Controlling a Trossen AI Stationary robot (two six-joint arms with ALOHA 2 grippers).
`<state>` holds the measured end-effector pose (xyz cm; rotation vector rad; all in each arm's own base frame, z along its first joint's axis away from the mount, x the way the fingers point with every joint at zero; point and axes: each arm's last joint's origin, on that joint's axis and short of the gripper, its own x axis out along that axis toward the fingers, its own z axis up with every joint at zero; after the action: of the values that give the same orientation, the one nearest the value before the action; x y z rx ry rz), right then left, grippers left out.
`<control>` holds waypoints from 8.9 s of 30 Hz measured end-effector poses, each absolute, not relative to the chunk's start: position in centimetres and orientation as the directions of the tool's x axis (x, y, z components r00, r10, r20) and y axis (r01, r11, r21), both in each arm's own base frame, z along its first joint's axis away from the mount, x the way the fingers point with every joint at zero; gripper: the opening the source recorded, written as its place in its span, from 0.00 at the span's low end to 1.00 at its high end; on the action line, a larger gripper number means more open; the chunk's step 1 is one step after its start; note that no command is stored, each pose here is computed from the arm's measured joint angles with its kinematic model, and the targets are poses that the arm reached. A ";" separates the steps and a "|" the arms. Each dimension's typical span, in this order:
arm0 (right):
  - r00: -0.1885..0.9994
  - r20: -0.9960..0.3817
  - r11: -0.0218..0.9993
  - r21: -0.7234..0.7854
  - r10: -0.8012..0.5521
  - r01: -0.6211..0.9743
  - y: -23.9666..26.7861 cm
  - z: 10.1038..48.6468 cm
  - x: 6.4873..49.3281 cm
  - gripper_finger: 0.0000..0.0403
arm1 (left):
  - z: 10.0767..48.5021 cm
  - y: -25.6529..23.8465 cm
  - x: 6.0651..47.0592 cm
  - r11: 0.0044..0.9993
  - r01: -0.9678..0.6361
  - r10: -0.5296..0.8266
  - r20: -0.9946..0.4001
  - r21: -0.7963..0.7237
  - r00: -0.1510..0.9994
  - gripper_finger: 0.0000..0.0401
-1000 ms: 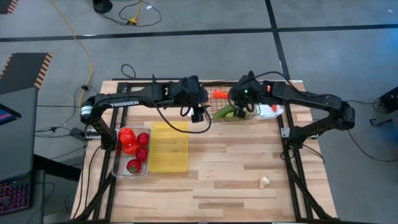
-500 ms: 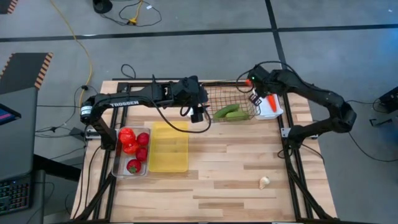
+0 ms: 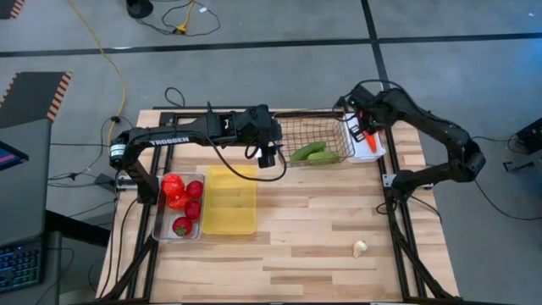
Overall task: Sort produce into baskets
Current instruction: Put the carrot into the white bin, then put the top white garlic into the yellow bin, then put the white garlic into the yellow bin
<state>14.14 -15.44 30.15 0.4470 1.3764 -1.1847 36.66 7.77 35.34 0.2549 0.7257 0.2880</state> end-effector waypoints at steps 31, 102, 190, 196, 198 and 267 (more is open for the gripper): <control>-0.205 -0.918 0.415 -0.341 -0.339 0.844 -15.6 30.1 13.8 0.42 | 33.6 10.4 34.7 0.946 -0.259 0.311 -0.763 0.193 0.567 0.56; -0.184 -0.916 0.415 -0.332 -0.356 0.847 -15.7 30.1 14.1 0.42 | 19.2 14.8 38.8 0.955 -0.211 0.243 -0.959 0.210 0.146 0.15; 0.229 -0.957 0.977 -0.143 -0.177 0.159 8.7 29.8 19.6 0.42 | 22.4 1.2 34.5 0.970 -0.216 0.126 -0.989 0.108 0.072 0.50; 0.154 -0.972 0.983 -0.172 -0.179 0.058 11.4 27.7 20.5 0.42 | 22.4 1.2 34.5 0.970 -0.216 0.126 -0.989 0.108 0.071 0.54; 0.128 -0.973 0.982 -0.189 -0.191 0.031 12.2 26.9 20.7 0.42 | 22.4 1.2 34.5 0.970 -0.216 0.126 -0.989 0.108 0.071 0.54; -0.104 -0.986 0.978 -0.107 -0.127 -0.178 22.8 19.4 18.0 0.67 | 22.4 1.2 34.5 0.955 -0.281 0.125 -0.989 0.099 0.074 0.53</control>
<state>18.02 22.77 19.45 -0.2315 1.6801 0.0437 34.53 1.18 22.37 -0.1290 1.4662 0.3058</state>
